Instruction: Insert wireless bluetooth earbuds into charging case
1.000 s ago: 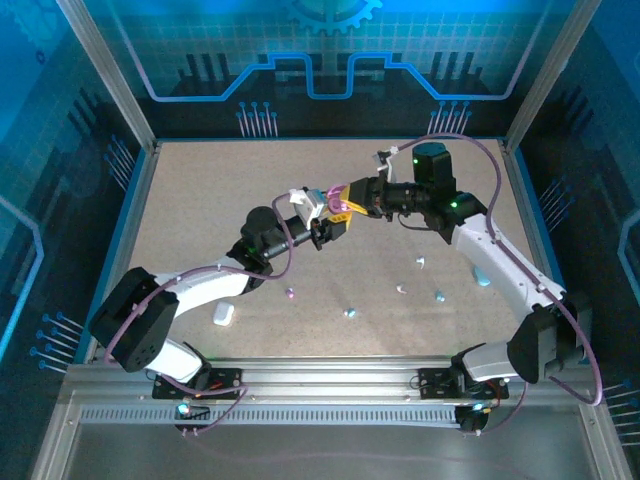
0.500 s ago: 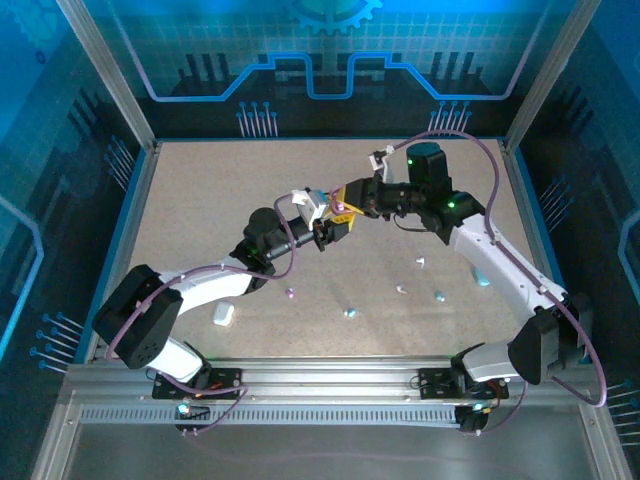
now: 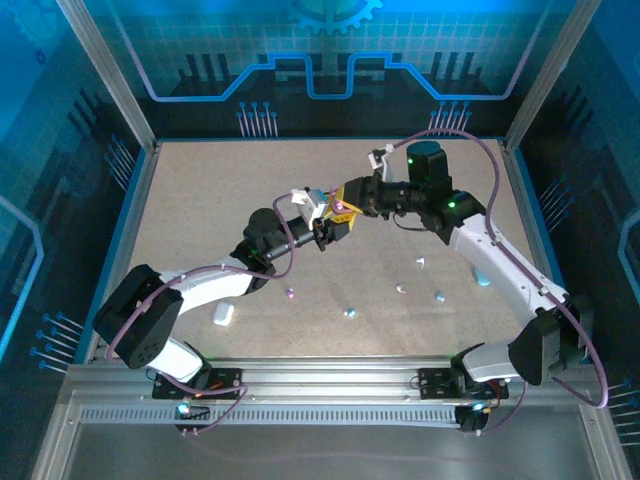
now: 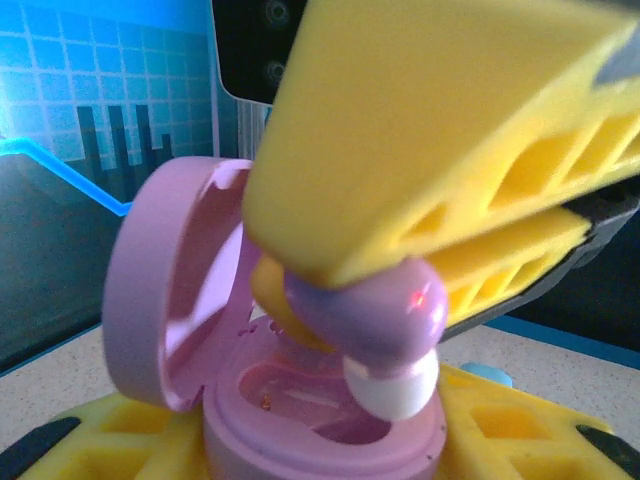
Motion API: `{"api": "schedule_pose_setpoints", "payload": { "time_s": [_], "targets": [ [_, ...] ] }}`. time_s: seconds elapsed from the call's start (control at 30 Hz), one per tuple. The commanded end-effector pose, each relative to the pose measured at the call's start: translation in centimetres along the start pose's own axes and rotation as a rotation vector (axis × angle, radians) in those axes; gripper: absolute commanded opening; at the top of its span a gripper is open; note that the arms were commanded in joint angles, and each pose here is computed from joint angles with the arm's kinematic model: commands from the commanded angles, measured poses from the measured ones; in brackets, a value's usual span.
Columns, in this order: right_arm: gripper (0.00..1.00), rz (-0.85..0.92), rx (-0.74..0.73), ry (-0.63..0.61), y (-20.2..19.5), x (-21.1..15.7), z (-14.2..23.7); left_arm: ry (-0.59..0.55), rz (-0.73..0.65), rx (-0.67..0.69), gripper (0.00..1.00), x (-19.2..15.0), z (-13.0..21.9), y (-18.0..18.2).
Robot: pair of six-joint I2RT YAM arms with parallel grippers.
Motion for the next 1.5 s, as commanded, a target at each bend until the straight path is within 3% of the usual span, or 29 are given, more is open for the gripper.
{"api": "schedule_pose_setpoints", "payload": {
  "time_s": [0.0,0.27,0.7,0.9,1.13,1.47],
  "targets": [
    [0.19,-0.033,0.101,0.063,1.4,0.2,0.9,-0.065,-0.044,0.036,0.45,1.8,0.1,0.2],
    [0.19,-0.165,0.250,0.194,1.6,1.1,2.1,-0.038,-0.052,0.090,0.45,0.9,0.9,0.8],
    [0.18,-0.264,0.291,0.208,0.9,2.1,1.7,-0.068,-0.054,0.058,0.45,1.3,1.3,0.6],
    [0.18,-0.255,0.220,0.156,0.0,2.0,1.4,-0.083,-0.043,0.044,0.45,1.6,1.1,0.6],
    [0.18,-0.067,0.078,0.057,0.9,0.9,1.3,-0.100,-0.027,0.025,0.45,1.8,0.7,0.5],
    [0.18,0.008,0.023,0.072,1.1,0.3,0.0,-0.108,-0.006,0.020,0.45,1.7,0.4,0.5]
  ]
}}
Point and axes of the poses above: each hand's point on the last joint's axis, 136 mm out from that joint toward the fingers, its own z axis back along the fingers, its own y axis along the line the jaws close on, x = y × z, the point moved 6 cm from there along z, back along the fingers, and after that the axes turned 15 degrees about -z, right-handed, at the moved point
